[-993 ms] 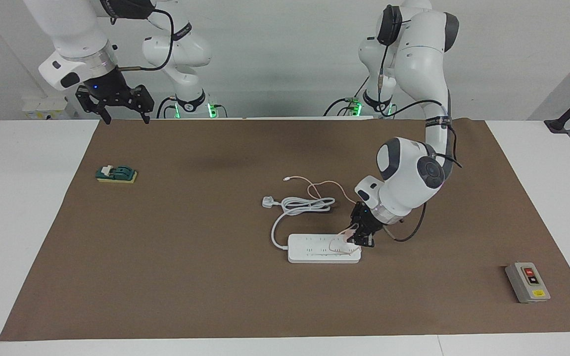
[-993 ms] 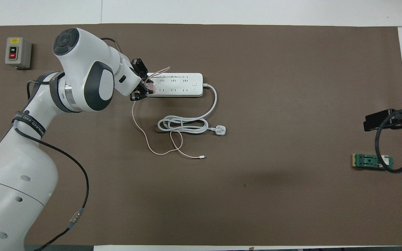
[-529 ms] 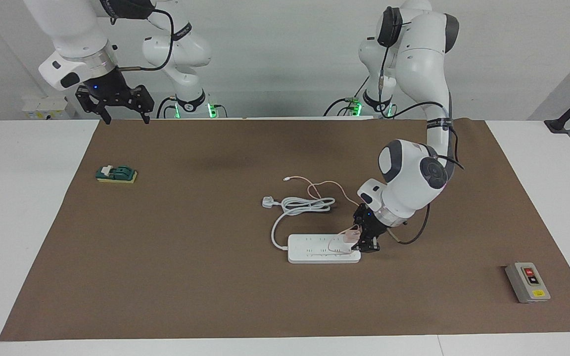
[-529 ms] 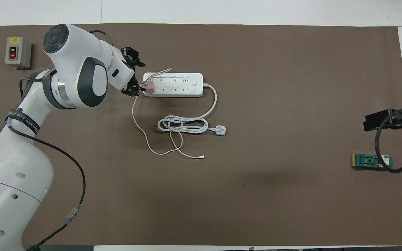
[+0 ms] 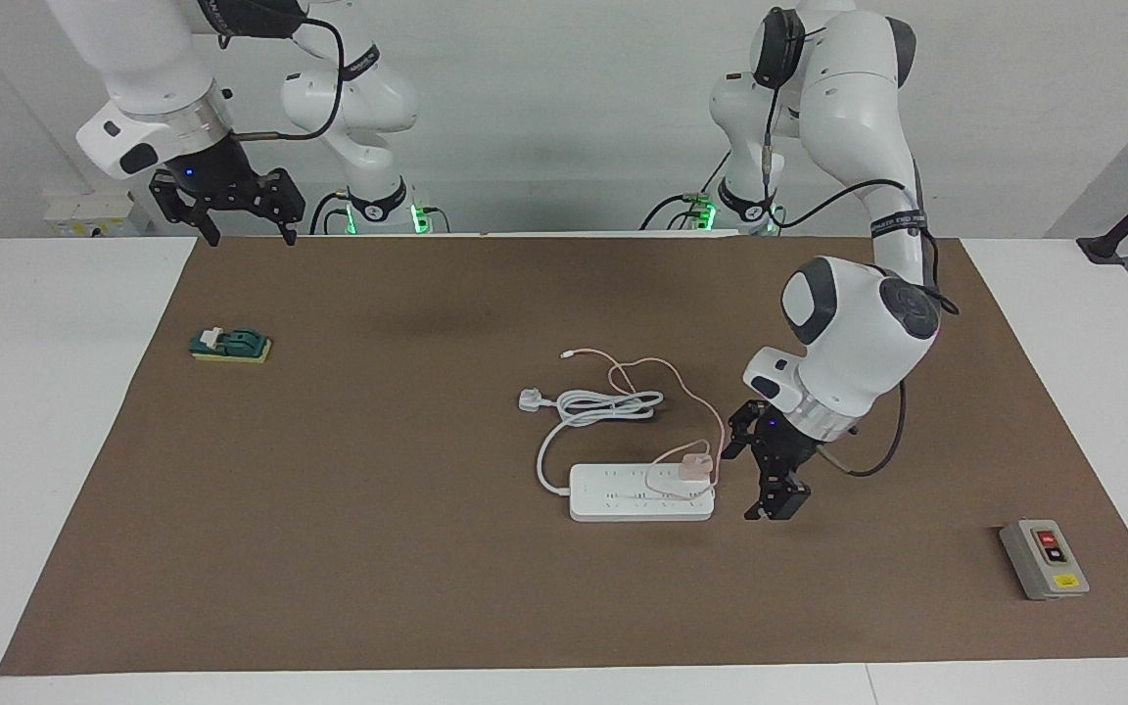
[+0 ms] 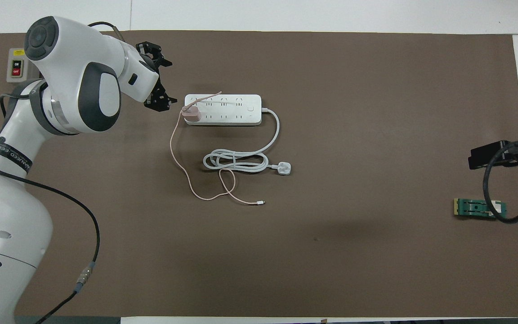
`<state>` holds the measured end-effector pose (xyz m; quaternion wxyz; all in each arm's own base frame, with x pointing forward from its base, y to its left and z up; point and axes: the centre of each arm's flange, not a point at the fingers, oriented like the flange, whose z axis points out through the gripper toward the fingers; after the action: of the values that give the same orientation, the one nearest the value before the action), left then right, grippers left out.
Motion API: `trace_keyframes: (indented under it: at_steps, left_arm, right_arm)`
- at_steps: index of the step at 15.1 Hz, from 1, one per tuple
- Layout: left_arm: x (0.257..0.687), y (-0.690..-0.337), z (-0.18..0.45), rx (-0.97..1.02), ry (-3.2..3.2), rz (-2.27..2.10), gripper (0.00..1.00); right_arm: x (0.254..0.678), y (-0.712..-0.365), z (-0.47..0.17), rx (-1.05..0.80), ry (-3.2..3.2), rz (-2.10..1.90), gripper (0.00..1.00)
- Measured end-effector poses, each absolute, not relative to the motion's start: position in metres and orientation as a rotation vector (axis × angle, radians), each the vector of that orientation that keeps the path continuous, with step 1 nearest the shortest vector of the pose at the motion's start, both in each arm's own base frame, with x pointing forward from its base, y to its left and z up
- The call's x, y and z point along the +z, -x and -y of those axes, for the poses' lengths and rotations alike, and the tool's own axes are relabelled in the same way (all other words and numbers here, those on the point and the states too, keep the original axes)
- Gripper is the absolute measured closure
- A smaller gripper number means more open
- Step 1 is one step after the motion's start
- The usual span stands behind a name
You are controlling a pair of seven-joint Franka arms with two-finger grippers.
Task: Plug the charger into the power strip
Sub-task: 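Lift the left gripper away from the plugged charger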
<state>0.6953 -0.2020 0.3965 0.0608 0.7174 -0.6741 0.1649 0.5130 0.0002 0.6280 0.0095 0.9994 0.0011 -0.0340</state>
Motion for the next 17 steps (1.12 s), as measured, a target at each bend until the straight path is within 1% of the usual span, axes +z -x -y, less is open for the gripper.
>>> trace_keyframes:
  at_steps: [6,11,14,17]
  left_arm:
    - [0.413,-0.7,0.177,0.469,-2.33,1.977,0.0]
    - [0.433,-0.695,0.17,0.428,-2.483,1.794,0.0]
    - [0.45,-0.695,0.148,0.425,-2.553,1.726,0.0]
    - [0.471,-0.688,0.123,0.356,-2.695,1.509,0.0]
  right_arm:
    - [0.628,-0.513,0.0,-0.106,-3.121,-0.003,0.0]
    - [0.628,-0.513,0.0,-0.106,-3.121,-0.003,0.0]
    - [0.628,-0.513,0.0,-0.106,-3.121,-0.003,0.0]
    - [0.628,-0.513,0.0,-0.106,-3.121,-0.003,0.0]
